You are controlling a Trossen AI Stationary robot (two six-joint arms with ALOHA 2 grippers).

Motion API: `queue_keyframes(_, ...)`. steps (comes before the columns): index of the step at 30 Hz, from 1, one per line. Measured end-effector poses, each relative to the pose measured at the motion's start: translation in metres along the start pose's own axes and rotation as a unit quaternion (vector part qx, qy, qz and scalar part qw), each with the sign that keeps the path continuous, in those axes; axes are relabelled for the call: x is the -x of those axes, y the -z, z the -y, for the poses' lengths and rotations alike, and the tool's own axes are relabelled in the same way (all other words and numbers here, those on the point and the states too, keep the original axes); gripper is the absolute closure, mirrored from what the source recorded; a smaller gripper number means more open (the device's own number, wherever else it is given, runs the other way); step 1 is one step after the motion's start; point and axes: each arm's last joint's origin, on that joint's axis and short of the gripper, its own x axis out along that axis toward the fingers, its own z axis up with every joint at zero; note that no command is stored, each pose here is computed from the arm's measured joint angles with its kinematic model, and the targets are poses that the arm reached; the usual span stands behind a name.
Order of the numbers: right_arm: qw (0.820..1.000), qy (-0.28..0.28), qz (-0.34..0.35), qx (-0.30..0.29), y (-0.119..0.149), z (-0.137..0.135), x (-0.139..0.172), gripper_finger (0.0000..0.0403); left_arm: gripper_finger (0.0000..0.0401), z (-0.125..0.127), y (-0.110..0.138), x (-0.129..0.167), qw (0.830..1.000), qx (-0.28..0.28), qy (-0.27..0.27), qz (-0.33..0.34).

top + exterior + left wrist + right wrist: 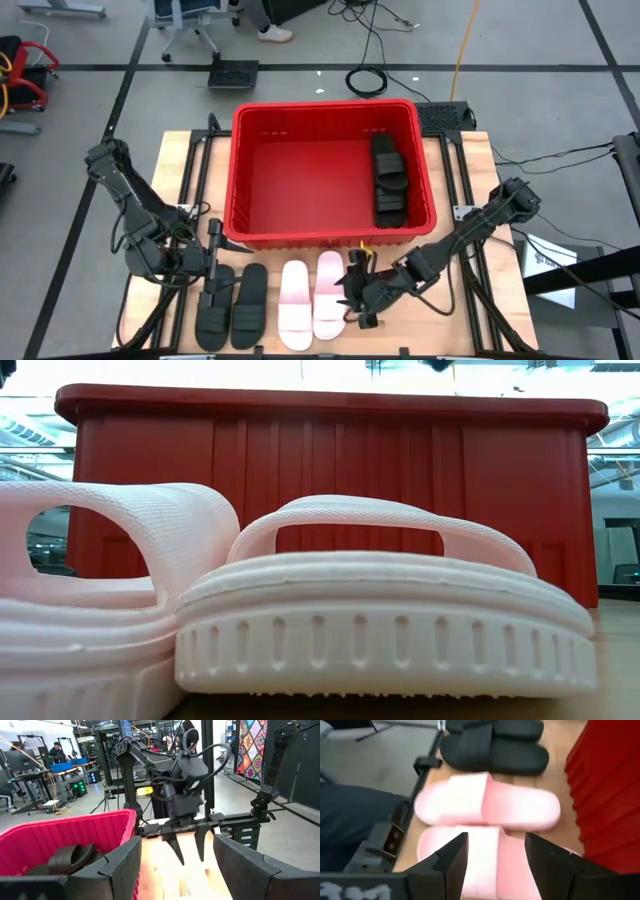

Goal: Pick and place slides into bin
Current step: Put the right pink slide into the red container

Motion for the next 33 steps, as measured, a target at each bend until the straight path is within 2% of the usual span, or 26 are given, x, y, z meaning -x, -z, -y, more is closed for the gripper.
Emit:
queue_keyframes(11,0.997,-0.041,-0.045,-0.055,0.025,0.027,-0.021,0.0218,0.0148,0.000,0.000,0.000,1.000,-0.001,0.000,0.000)
queue_keyframes(17,0.991,-0.095,-0.034,-0.087,0.035,0.038,-0.031,0.0218,0.0148,0.000,0.000,0.000,1.000,-0.001,0.000,0.000)
queue_keyframes(29,0.985,-0.102,-0.042,-0.131,0.048,0.044,-0.036,0.0218,0.0148,0.000,0.000,0.000,1.000,-0.001,0.000,0.000)
queue_keyframes(33,0.985,-0.102,-0.041,-0.136,0.051,0.044,-0.046,0.0218,0.0148,0.000,0.000,0.000,1.000,-0.001,0.000,0.000)
